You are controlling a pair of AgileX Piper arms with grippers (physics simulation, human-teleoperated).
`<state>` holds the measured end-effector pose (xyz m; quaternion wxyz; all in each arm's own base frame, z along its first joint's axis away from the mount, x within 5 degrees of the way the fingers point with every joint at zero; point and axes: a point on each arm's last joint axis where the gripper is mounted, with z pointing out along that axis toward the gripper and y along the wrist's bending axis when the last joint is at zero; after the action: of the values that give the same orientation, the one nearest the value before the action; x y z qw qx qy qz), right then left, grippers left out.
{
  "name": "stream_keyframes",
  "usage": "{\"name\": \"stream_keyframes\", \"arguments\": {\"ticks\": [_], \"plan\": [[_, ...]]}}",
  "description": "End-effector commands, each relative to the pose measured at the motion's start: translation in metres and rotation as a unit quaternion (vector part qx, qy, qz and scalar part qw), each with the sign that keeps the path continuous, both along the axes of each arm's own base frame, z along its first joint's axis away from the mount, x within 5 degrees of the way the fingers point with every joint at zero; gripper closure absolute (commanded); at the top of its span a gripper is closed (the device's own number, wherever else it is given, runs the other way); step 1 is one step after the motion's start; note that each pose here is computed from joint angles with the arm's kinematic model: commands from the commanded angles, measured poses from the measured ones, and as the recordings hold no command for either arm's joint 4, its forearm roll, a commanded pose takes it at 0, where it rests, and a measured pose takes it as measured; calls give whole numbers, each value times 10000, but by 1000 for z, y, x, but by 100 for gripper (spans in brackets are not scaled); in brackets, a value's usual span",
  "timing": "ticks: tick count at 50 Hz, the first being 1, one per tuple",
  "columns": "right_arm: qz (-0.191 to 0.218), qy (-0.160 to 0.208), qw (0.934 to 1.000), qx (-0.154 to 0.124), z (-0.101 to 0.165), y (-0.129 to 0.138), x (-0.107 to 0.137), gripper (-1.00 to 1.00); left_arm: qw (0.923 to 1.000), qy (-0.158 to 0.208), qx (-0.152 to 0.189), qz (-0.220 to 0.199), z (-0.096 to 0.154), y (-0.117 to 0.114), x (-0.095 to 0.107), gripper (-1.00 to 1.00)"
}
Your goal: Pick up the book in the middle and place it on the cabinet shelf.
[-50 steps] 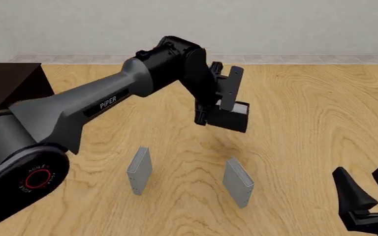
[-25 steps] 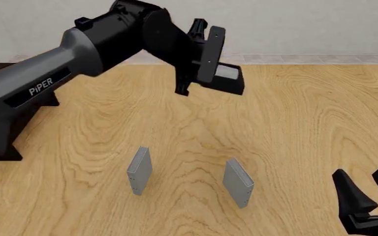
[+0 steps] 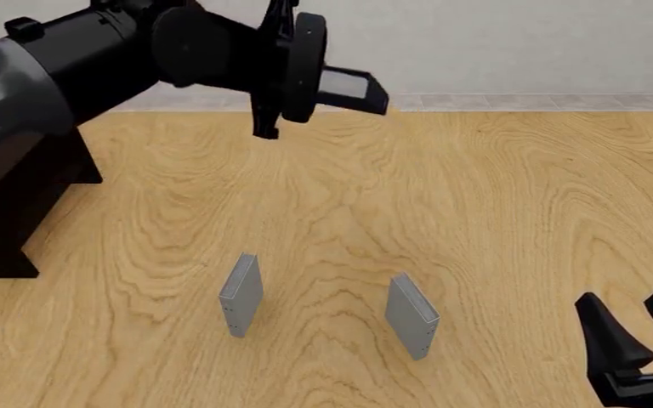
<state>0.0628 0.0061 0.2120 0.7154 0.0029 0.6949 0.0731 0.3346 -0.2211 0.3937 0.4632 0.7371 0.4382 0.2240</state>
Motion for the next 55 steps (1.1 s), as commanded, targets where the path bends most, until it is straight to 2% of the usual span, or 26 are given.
{"name": "stream_keyframes", "arguments": {"ticks": [1,2,7,10,12,17,22,26,32,39,41,43,52,53,54,55], "plan": [[-2,-17,10000,15,0,0,-1,-100,9982,-578,-40,173,13,32,-7,100],[-5,-15,10000,15,0,0,-1,-100,9980,-575,-120,251,18,34,-5,100],[1,-14,10000,15,0,0,-1,-100,9974,-621,12,354,14,50,-8,100],[3,-18,10000,19,0,0,-1,-100,9969,-624,-27,483,17,60,-9,100],[3,-19,10000,14,0,0,-1,-100,9963,-662,153,531,10,70,-9,100],[-8,-30,10000,12,2,0,-2,-100,9945,-737,28,749,28,85,-13,100],[16,-22,10000,4,1,0,-2,-100,9918,-804,78,990,34,107,-20,100],[9,-30,10000,6,2,0,-2,-100,9905,-836,55,1091,39,116,-24,100],[-12,-29,10000,-3,2,0,-2,-100,9854,-1018,-65,1363,59,134,-30,100],[-3,-28,10000,-9,4,0,-3,-100,9839,-1018,-32,1470,62,145,-42,100],[-18,-29,10000,-2,4,-1,-4,-100,9808,-1084,-126,1614,71,152,-43,100],[-22,-26,10000,-1,4,-1,-4,-100,9788,-1098,-22,1727,68,162,-44,100],[-3,-28,10000,0,6,0,-4,-100,9687,-1241,-18,2149,82,188,-53,100],[-7,-28,10000,0,6,-1,-4,-100,9649,-1279,8,2295,82,197,-50,100],[-7,-29,10000,0,6,-1,-5,-100,9611,-1420,211,2359,77,206,-48,100],[-7,-28,10000,0,6,-1,-5,-100,9583,-1534,159,2407,84,208,-48,100]]}}
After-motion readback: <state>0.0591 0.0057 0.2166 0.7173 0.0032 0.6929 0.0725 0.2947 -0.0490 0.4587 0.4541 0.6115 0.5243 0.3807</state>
